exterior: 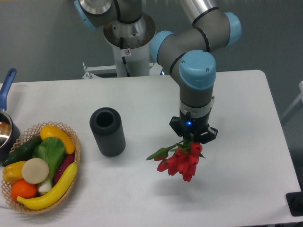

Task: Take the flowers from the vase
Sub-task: 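Carry the held tulips away from the vase and lower them over the table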

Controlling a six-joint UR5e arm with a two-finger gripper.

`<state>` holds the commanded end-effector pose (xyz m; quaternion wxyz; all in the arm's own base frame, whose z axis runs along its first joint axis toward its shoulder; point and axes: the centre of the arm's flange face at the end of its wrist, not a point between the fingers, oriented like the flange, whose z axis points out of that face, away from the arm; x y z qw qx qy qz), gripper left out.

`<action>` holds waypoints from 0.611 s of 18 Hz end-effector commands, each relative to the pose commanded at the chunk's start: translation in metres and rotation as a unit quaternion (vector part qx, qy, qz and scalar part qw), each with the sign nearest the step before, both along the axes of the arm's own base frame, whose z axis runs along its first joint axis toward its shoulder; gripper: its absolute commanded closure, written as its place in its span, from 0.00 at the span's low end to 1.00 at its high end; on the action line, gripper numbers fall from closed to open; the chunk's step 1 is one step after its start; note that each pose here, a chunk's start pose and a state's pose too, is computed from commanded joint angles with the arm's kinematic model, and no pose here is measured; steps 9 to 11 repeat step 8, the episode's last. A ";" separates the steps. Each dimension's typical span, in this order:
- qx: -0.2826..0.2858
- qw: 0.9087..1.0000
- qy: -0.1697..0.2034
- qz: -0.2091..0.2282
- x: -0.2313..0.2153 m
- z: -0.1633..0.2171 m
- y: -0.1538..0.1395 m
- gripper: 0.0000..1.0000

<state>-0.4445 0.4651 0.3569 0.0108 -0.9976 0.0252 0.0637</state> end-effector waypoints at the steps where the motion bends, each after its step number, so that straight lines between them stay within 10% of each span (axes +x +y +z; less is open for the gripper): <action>1: -0.013 1.000 -0.006 0.001 -0.002 0.005 -0.001 0.77; 11: -0.021 1.000 -0.015 -0.003 -0.007 0.011 0.001 0.78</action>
